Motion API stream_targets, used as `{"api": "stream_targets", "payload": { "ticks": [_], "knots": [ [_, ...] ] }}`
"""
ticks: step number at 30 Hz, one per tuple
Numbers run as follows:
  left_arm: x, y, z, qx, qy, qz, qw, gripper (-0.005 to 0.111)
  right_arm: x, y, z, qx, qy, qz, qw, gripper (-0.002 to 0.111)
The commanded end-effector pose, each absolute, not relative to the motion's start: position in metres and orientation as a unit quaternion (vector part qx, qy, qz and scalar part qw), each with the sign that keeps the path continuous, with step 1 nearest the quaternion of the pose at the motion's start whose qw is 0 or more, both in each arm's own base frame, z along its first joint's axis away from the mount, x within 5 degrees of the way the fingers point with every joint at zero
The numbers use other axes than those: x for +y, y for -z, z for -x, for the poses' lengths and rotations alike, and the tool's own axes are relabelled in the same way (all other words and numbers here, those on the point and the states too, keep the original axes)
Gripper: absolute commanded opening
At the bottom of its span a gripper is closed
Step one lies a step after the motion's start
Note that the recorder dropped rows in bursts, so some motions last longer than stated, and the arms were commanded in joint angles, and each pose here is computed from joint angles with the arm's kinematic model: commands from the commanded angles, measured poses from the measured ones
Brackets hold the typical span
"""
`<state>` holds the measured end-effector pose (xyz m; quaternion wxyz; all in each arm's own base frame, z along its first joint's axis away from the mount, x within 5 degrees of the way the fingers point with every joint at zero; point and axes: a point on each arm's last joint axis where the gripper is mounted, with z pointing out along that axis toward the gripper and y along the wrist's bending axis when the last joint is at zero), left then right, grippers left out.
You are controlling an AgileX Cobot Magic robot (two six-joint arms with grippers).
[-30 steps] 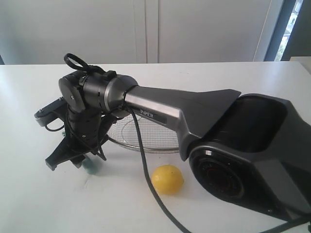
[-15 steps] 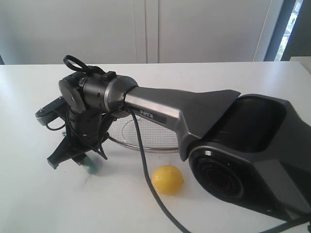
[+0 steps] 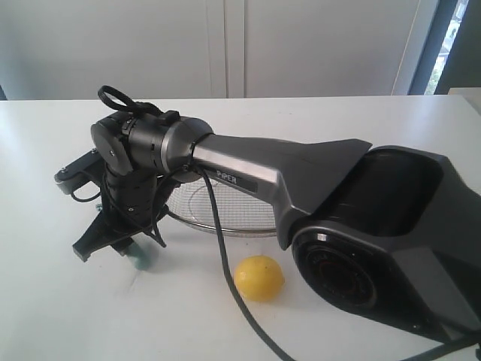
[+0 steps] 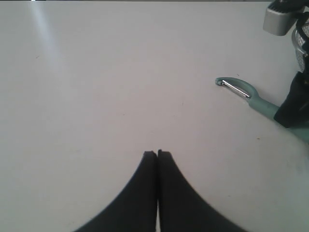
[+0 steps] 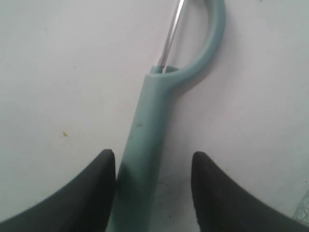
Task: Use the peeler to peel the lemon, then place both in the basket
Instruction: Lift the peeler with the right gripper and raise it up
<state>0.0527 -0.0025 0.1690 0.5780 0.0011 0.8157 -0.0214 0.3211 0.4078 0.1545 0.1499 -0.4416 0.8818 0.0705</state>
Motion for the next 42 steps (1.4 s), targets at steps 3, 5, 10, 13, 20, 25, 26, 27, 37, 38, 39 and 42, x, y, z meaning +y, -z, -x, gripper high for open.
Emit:
{"api": "stream_targets", "payload": {
  "ticks": [3,5,10,13,20,25,26,27,37,38,39,42],
  "knots": [
    [-0.002,-0.169,-0.052,0.815,0.024,0.003,0.58,0.0,0.413,-0.158,-0.317,0.879,-0.079,0.443,0.157,0.047],
    [-0.002,-0.169,-0.052,0.815,0.024,0.003,0.58,0.0,0.414,-0.158,-0.317,0.878,-0.08,0.444,0.16,0.047],
    [-0.002,-0.169,-0.052,0.815,0.024,0.003,0.58,0.0,0.414,-0.158,-0.317,0.878,-0.081,0.444,0.16,0.047],
    [-0.002,-0.169,-0.052,0.815,0.024,0.003,0.58,0.0,0.414,-0.158,-0.317,0.878,-0.081,0.444,0.16,0.047],
    [-0.002,-0.169,-0.052,0.815,0.024,0.003,0.58,0.0,0.415,-0.148,-0.317,0.879,-0.077,0.444,0.153,0.047],
    [-0.002,-0.169,-0.052,0.815,0.024,0.003,0.58,0.0,0.416,-0.146,-0.317,0.879,-0.077,0.445,0.152,0.047],
    [-0.002,-0.169,-0.052,0.815,0.024,0.003,0.58,0.0,0.416,-0.146,-0.317,0.879,-0.077,0.445,0.153,0.047],
    [-0.002,-0.169,-0.052,0.815,0.024,0.003,0.58,0.0,0.416,-0.146,-0.317,0.879,-0.077,0.445,0.153,0.047],
    [-0.002,-0.169,-0.052,0.815,0.024,0.003,0.58,0.0,0.415,-0.138,-0.317,0.88,-0.068,0.448,0.142,0.046],
    [-0.002,-0.169,-0.052,0.815,0.024,0.003,0.58,0.0,0.415,-0.138,-0.317,0.88,-0.068,0.448,0.142,0.045],
    [-0.002,-0.169,-0.052,0.815,0.024,0.003,0.58,0.0,0.415,-0.138,-0.317,0.88,-0.068,0.448,0.142,0.044],
    [-0.002,-0.169,-0.052,0.815,0.024,0.003,0.58,0.0,0.414,-0.137,-0.316,0.881,-0.067,0.448,0.139,0.039]
  ]
}}
